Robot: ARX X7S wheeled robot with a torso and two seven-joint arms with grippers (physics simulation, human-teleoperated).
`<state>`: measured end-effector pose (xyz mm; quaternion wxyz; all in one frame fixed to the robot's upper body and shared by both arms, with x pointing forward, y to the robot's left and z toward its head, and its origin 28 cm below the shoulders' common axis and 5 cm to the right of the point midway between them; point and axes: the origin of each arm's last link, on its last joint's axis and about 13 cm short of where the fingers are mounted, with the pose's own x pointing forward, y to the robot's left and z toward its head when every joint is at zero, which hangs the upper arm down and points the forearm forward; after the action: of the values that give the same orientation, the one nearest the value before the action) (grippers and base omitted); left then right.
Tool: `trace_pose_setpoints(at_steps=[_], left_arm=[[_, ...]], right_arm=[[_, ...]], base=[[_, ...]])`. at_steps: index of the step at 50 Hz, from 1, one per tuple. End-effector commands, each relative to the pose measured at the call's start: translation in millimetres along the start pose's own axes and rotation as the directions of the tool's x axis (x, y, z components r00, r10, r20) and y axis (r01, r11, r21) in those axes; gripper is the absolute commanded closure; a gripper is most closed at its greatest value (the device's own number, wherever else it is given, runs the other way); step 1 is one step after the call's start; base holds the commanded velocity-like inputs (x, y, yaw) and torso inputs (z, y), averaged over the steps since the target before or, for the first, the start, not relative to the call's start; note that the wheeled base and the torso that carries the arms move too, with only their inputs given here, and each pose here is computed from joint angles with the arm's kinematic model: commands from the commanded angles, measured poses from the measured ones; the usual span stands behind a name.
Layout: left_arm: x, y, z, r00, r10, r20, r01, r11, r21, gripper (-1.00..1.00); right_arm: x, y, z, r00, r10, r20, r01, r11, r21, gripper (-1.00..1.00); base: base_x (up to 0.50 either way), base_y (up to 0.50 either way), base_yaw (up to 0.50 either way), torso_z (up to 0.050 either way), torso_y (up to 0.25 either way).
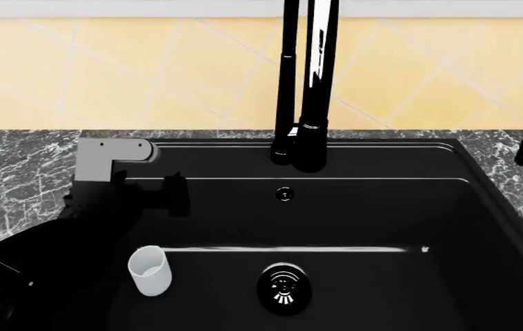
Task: Pick the cup and bowl from the sink and place them on the counter for drying.
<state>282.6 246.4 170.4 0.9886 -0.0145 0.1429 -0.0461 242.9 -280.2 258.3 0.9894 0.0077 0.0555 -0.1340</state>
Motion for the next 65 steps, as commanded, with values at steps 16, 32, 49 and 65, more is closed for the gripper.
trace_pose_setpoints(at_steps=[16,32,49,65], left_arm=[[1.3,-1.9,1.8,1.000,-0.008,0.002,0.008,1.000,0.016,-1.00],[-2.0,-11.0,-4.4,0.996,-0.036,-0.083,0.039,0.998,0.044,-1.00],[6.5,-32.5,-21.9,0.977,0.171,-0.130,-0.148,0.974,0.170,-1.00],[35.4,-33.6,-58.1,0.923,0.242,-0.300,-0.249,0.968,0.014,-1.00]], right_arm=[[-12.2,55.1,2.5,0.906,0.420,-0.046,-0.418,0.876,-0.239,-1.00],[-7.8,82.5,-1.5,0.906,0.420,-0.048,-0.423,0.895,-0.140,-1.00],[3.9,91.8,-10.6,0.917,0.397,-0.029,-0.398,0.910,-0.120,-1.00],[-2.5,88.6,-2.7,0.922,0.387,-0.026,-0.388,0.916,-0.104,-1.00]], base=[[0.00,0.00,0.00,0.000,0.000],[0.00,0.00,0.00,0.000,0.000],[0.00,0.00,0.00,0.000,0.000],[0.00,0.00,0.00,0.000,0.000]])
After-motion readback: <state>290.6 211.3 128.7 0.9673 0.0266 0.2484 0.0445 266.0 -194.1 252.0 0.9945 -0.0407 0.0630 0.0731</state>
